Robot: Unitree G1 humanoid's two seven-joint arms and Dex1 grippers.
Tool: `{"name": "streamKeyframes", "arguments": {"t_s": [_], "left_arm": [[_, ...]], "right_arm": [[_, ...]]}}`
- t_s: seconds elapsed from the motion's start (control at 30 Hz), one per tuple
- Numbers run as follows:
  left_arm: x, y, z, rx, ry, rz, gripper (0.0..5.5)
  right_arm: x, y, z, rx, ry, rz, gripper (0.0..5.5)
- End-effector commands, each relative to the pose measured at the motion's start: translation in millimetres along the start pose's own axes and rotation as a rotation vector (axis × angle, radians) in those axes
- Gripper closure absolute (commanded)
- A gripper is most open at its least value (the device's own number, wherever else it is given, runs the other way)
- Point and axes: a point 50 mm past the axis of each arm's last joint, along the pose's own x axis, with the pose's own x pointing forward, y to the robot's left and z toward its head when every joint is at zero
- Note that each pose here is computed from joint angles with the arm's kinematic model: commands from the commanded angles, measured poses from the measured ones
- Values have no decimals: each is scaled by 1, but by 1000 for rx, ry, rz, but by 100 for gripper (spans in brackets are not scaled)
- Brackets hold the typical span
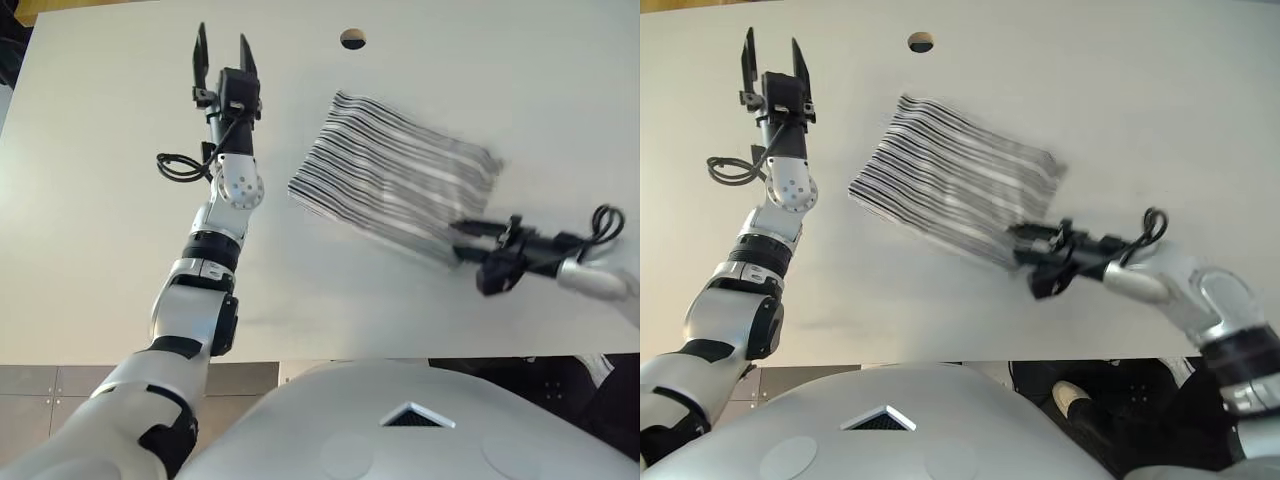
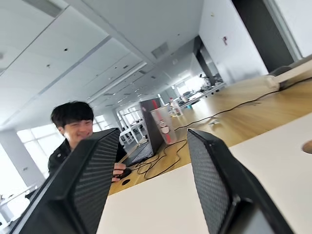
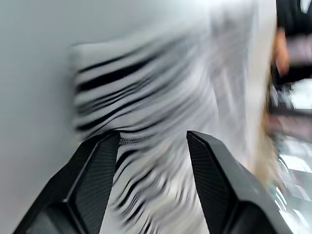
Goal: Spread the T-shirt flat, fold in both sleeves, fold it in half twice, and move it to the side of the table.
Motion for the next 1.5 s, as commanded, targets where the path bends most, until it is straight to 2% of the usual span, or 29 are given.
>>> {"name": "streamKeyframes", "arguments": {"t_s": [0.03,0.2,0.27,0.43,0.57,0.7,0.8,0.93,1.07,1.2,1.3,1.37,1.43,1.5], "left_arm": [[3,2,-1,-35,28,35,294],[2,1,-2,-63,40,54,294],[1,0,-3,-64,35,43,294],[1,5,-2,-66,23,53,294],[4,5,0,-49,0,23,294],[-4,10,1,19,-67,-86,294],[-9,18,-4,47,-66,-91,294],[-11,18,-2,50,-78,-100,294],[-17,25,0,98,-123,-155,294],[-27,33,2,170,-169,-235,294],[-30,40,0,226,-178,-273,294],[-33,44,2,253,-204,-309,294],[-44,40,6,285,-273,-447,294],[-66,39,7,362,-338,-665,294]], "right_arm": [[39,11,24,-12,-162,139,294],[95,-14,49,-59,-391,75,294],[87,-29,46,-33,-393,-16,294],[34,-66,16,114,-347,-278,294],[28,-90,-12,174,-304,-396,294],[35,-104,-39,115,-127,-469,294],[66,-109,-64,61,54,-476,294],[89,-90,-84,17,164,-364,294],[77,-68,-100,28,257,-329,294],[55,-56,-95,52,279,-388,294],[54,-67,-85,37,259,-481,294],[54,-86,-74,16,198,-620,294],[41,-105,-54,17,66,-841,294],[13,-102,-45,44,32,-962,294]]}}
